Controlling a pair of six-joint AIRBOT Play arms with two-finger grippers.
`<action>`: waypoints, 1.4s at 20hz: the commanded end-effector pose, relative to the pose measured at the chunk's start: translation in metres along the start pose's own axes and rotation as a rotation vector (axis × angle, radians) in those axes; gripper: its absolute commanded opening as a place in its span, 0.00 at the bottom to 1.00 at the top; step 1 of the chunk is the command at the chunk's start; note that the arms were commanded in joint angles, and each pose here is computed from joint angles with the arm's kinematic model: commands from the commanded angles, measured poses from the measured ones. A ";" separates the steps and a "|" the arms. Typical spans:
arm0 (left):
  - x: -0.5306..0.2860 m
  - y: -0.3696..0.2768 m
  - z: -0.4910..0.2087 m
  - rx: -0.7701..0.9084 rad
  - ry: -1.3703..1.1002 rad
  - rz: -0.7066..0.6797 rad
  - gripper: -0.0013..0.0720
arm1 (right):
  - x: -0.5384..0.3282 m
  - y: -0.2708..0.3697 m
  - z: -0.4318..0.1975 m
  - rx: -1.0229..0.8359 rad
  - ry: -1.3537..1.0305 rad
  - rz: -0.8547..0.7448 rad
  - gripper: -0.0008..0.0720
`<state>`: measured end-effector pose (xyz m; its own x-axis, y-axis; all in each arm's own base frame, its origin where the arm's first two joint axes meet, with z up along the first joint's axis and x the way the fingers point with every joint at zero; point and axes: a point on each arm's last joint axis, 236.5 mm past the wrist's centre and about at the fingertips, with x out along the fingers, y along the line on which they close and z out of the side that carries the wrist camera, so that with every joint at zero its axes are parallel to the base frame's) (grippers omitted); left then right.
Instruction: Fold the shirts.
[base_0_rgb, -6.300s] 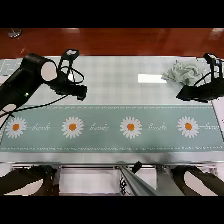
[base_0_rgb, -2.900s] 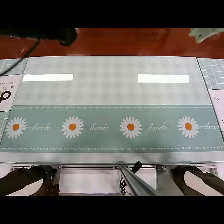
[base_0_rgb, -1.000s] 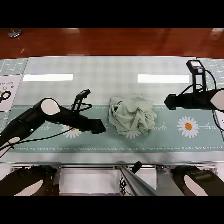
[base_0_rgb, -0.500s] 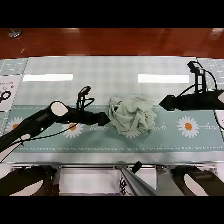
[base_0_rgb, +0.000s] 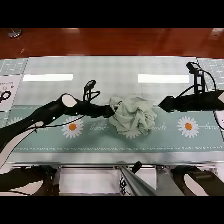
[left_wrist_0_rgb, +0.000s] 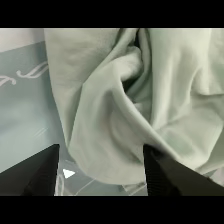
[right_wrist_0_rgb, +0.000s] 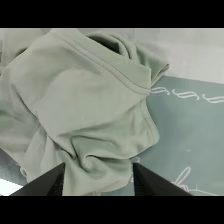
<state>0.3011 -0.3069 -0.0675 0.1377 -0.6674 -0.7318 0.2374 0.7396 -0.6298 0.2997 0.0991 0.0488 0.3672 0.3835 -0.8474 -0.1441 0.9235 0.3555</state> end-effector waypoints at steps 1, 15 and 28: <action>0.017 -0.003 0.000 0.002 0.079 -0.024 0.73 | 0.000 0.000 -0.002 -0.001 0.009 -0.001 0.70; 0.004 -0.017 -0.010 0.048 0.190 -0.088 0.04 | 0.063 -0.034 -0.101 0.096 0.222 -0.029 0.84; -0.019 -0.027 0.008 0.062 0.119 -0.094 0.04 | 0.126 -0.011 -0.079 0.286 0.045 0.118 0.63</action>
<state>0.2970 -0.3152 -0.0365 -0.0141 -0.7143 -0.6997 0.3000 0.6646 -0.6844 0.2672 0.1203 -0.0812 0.3143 0.4524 -0.8346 0.0707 0.8655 0.4958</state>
